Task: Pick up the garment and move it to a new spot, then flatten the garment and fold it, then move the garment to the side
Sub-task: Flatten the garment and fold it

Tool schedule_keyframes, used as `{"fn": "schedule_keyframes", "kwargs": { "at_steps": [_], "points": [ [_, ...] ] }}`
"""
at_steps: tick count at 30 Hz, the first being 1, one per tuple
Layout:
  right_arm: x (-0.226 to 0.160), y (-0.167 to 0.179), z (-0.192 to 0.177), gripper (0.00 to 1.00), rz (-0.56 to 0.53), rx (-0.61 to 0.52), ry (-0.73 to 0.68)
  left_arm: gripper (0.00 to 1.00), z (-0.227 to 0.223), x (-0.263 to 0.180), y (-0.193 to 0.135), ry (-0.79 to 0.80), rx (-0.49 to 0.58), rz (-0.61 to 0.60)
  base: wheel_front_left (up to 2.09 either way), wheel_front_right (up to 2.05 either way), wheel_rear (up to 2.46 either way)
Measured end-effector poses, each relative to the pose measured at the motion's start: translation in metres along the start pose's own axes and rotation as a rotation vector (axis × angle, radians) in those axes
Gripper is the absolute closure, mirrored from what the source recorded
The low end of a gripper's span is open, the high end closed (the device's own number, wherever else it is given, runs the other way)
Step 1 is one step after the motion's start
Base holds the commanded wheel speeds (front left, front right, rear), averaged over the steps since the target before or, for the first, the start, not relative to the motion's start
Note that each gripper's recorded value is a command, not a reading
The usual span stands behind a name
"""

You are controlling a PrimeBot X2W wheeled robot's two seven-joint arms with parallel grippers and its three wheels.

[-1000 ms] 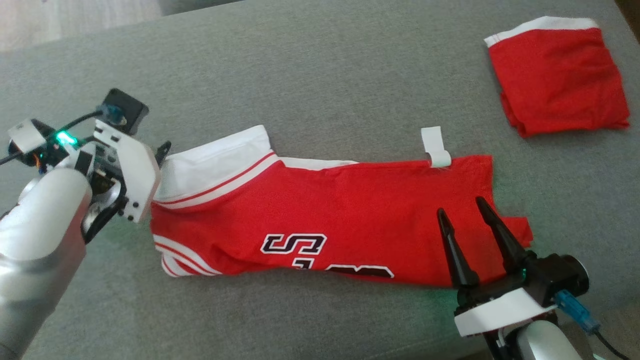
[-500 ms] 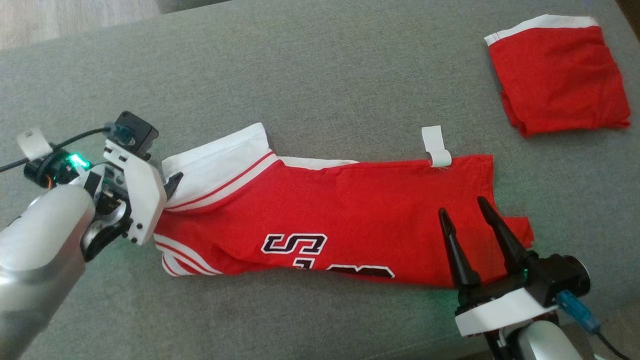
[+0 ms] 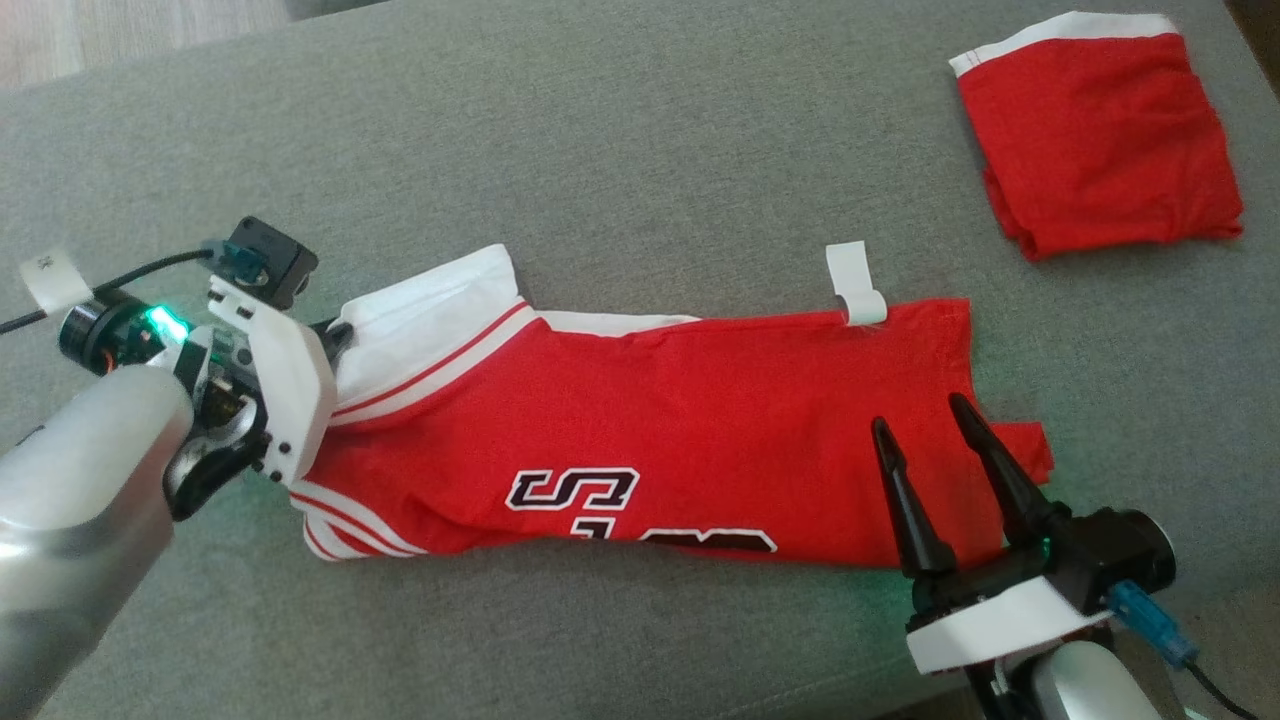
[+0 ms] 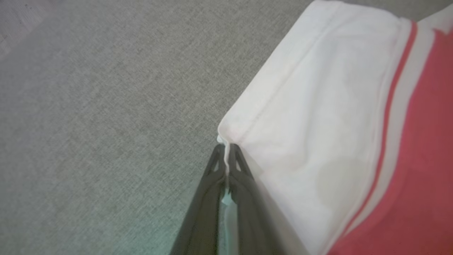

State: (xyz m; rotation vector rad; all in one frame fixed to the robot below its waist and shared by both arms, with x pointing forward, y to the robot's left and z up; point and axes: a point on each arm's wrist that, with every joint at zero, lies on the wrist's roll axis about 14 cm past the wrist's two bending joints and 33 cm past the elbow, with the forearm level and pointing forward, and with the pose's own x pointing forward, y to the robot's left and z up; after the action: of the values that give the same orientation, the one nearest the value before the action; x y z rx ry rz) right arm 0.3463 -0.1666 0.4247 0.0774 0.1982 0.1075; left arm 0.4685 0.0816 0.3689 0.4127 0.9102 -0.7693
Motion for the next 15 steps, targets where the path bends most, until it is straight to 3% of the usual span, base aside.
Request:
{"fn": "schedule_keyframes", "kwargs": {
  "at_steps": [7, 15],
  "points": [
    [-0.002, -0.003, 0.005, 0.00, -0.008, -0.005, -0.018, 1.00, 0.002, -0.003, -0.002, -0.007, 0.003, -0.002, 0.00, 0.00, 0.00],
    [-0.005, -0.016, -0.005, 0.00, 0.002, -0.040, 0.027, 1.00, 0.048, -0.028, 0.033, -0.239, 0.102, 0.141, 0.00, 0.00, 0.00]
  ]
}}
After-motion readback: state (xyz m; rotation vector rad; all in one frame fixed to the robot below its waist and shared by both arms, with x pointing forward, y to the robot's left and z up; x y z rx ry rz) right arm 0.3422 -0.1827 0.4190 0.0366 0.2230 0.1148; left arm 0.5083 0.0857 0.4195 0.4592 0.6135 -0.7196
